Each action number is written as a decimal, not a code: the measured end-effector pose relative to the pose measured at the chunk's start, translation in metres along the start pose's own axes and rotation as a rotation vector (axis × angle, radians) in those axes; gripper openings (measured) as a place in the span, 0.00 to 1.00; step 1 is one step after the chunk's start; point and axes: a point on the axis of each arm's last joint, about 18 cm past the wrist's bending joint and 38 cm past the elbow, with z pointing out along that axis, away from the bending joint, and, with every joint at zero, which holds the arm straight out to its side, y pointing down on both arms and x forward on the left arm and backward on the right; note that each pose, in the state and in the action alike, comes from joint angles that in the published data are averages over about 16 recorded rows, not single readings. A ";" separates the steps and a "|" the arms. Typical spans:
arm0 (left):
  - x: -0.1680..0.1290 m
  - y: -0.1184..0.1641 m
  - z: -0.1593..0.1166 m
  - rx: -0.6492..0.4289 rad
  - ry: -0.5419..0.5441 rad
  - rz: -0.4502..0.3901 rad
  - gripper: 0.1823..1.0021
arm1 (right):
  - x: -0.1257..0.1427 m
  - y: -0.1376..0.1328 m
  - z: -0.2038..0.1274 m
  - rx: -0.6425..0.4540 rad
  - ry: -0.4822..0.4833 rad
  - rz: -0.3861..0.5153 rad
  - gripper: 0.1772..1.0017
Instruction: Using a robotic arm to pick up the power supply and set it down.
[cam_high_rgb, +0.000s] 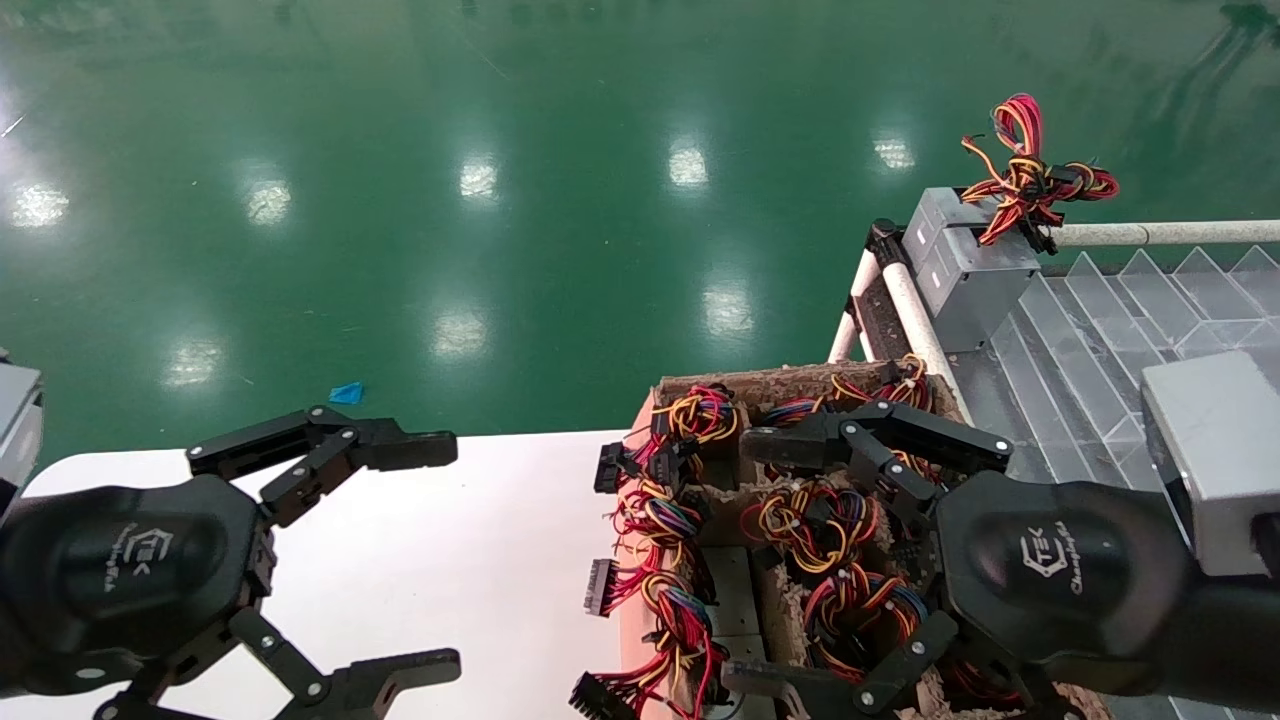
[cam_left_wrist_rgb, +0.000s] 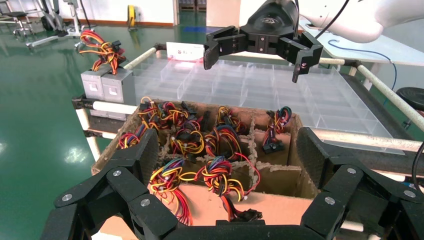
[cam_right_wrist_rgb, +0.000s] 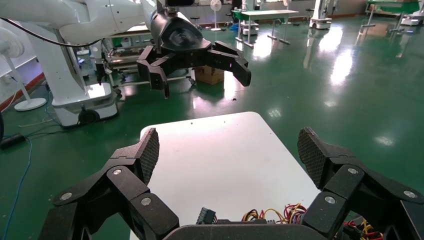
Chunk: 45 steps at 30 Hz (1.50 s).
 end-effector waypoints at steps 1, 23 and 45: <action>0.000 0.000 0.000 0.000 0.000 0.000 1.00 | 0.000 0.000 0.000 0.000 0.000 0.000 1.00; 0.000 0.000 0.000 0.000 0.000 0.000 0.99 | 0.002 0.006 -0.003 -0.023 0.014 0.004 1.00; 0.000 0.000 0.000 0.000 0.000 0.000 0.71 | 0.021 0.094 0.017 -0.135 0.001 0.149 0.99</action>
